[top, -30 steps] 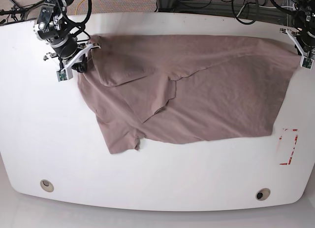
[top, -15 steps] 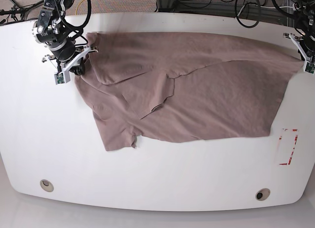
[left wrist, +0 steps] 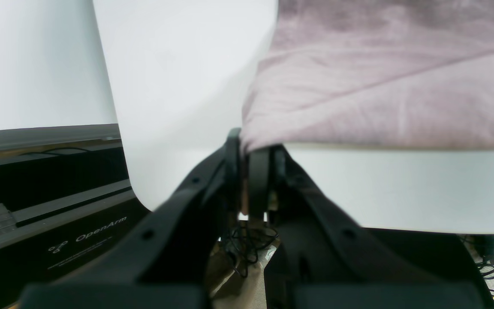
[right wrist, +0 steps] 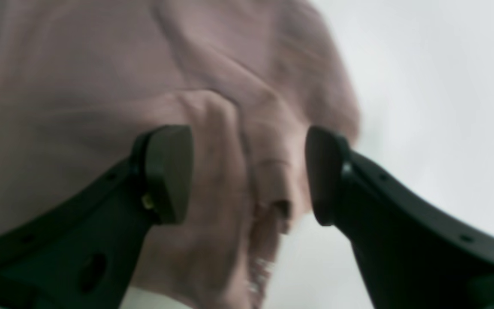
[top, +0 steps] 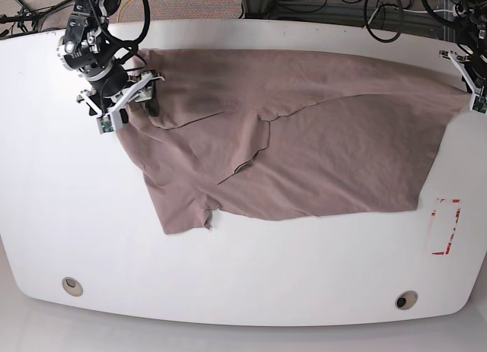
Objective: Fold the T-shirt properly
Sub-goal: 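Hold the shirt edge with both grippers and adjust the right gripper, then lift the shirt with both grippers and swing it toward the robot base, then lay the held shirt edge back across the table with both grippers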
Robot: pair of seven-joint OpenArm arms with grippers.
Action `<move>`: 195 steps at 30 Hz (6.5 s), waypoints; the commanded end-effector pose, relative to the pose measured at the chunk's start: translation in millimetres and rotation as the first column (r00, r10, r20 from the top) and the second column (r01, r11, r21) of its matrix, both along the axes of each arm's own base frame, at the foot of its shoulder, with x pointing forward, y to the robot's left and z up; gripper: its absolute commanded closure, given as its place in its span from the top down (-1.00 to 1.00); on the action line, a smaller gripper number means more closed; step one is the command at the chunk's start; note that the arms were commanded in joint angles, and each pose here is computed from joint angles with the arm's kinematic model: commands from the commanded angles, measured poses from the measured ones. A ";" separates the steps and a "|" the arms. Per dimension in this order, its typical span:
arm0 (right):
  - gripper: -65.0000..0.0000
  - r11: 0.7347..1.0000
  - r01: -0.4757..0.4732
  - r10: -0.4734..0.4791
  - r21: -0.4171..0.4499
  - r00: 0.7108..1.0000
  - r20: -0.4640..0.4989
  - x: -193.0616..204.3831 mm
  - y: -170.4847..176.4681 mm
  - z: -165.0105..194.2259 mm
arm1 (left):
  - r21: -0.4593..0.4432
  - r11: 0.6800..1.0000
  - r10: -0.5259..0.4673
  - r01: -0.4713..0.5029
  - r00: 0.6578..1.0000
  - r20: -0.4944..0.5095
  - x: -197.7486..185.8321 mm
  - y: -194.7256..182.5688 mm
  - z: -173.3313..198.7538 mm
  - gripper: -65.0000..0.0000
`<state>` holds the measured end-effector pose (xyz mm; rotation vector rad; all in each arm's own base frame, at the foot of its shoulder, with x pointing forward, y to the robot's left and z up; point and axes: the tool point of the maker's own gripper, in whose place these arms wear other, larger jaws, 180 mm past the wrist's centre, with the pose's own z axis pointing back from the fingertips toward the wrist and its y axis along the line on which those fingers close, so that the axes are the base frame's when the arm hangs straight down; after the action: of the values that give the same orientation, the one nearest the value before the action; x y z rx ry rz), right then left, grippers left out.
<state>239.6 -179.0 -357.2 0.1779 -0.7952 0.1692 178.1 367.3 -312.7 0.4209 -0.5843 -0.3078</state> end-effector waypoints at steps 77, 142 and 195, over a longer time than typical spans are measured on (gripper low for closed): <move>-1.00 0.991 -0.103 0.118 -0.080 0.970 0.214 32.6 -4.3 54.6 | 0.113 0.981 -0.165 0.157 0.984 0.067 76.9 -39.6 20.2 -1.00; -1.00 0.796 0.133 0.388 -0.590 0.637 0.666 232.0 -81.4 516.0 | 0.295 0.956 -0.252 -0.004 0.511 0.822 274.9 -104.4 480.3 -1.00; -1.00 0.766 0.128 0.392 -0.630 0.684 0.615 247.7 -73.3 476.3 | 0.198 0.978 -0.202 0.068 0.546 0.813 304.0 -87.4 454.7 -1.00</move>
<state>499.2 -245.4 122.5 -0.4836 -1.4720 0.6874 486.7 281.7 140.0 0.6691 -1.5328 -0.2888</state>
